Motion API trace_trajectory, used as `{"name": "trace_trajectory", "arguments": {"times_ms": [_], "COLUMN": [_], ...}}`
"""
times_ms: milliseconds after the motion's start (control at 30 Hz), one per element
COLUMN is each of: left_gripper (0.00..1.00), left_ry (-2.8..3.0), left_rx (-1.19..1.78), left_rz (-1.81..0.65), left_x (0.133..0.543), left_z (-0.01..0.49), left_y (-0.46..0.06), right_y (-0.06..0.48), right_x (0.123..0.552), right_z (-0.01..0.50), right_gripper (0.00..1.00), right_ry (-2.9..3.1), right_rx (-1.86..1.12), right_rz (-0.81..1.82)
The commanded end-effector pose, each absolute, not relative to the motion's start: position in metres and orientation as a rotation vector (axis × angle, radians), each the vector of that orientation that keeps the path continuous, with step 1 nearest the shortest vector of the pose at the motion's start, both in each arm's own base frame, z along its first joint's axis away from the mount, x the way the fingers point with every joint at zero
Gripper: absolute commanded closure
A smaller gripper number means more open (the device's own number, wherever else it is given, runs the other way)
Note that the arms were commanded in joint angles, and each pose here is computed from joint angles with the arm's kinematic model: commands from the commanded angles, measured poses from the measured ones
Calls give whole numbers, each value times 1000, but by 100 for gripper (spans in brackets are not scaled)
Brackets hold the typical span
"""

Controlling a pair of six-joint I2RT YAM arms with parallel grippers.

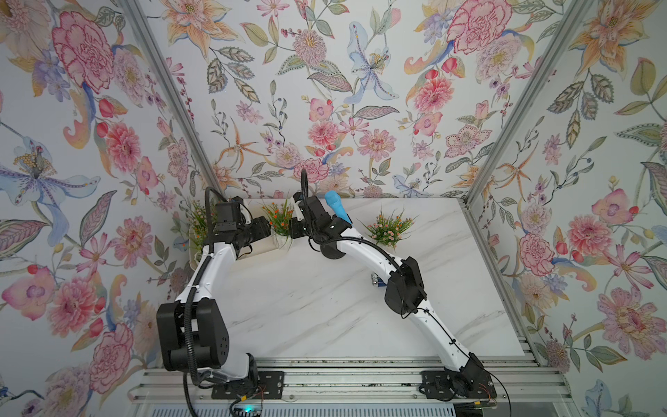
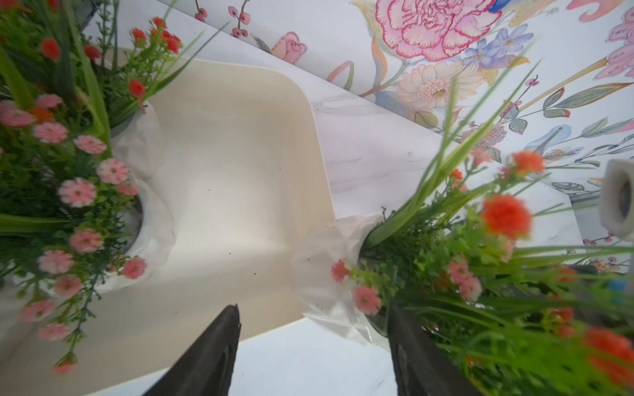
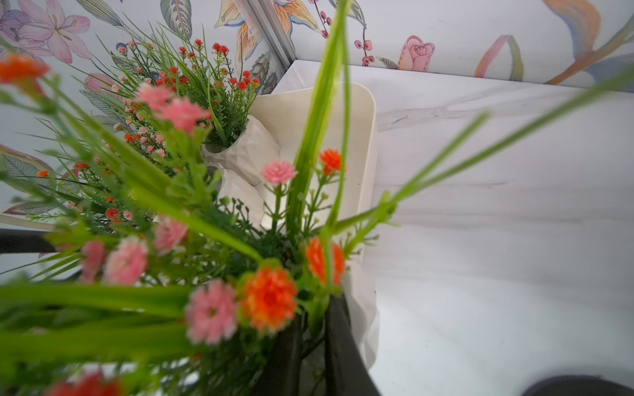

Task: Put the potted gypsophila into the storage box
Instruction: Pick up the baby's breath potted plant from the storage box.

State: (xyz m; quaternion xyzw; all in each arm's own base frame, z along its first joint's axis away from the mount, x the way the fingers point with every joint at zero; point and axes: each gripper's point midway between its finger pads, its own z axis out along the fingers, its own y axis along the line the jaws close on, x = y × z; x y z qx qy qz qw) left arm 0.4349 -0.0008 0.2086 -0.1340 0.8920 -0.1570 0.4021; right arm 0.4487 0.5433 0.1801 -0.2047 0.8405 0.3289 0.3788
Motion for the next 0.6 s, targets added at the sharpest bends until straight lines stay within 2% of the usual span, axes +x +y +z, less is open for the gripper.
{"name": "trace_trajectory", "arguments": {"times_ms": [0, 233, 567], "left_gripper": [29, 29, 33], "left_ry": [2206, 2194, 2317], "left_rx": [-373, -328, -339], "left_rz": [-386, -426, -401], "left_x": [429, 429, 425], "left_z": [229, 237, 199], "left_y": [11, 7, 8], "right_y": [546, 546, 541], "right_x": [447, 445, 449], "right_z": [163, 163, 165], "right_gripper": [84, 84, 84], "right_ry": [2176, 2175, 2172], "right_rx": [-555, -577, -585], "right_rz": [851, 861, 862]}}
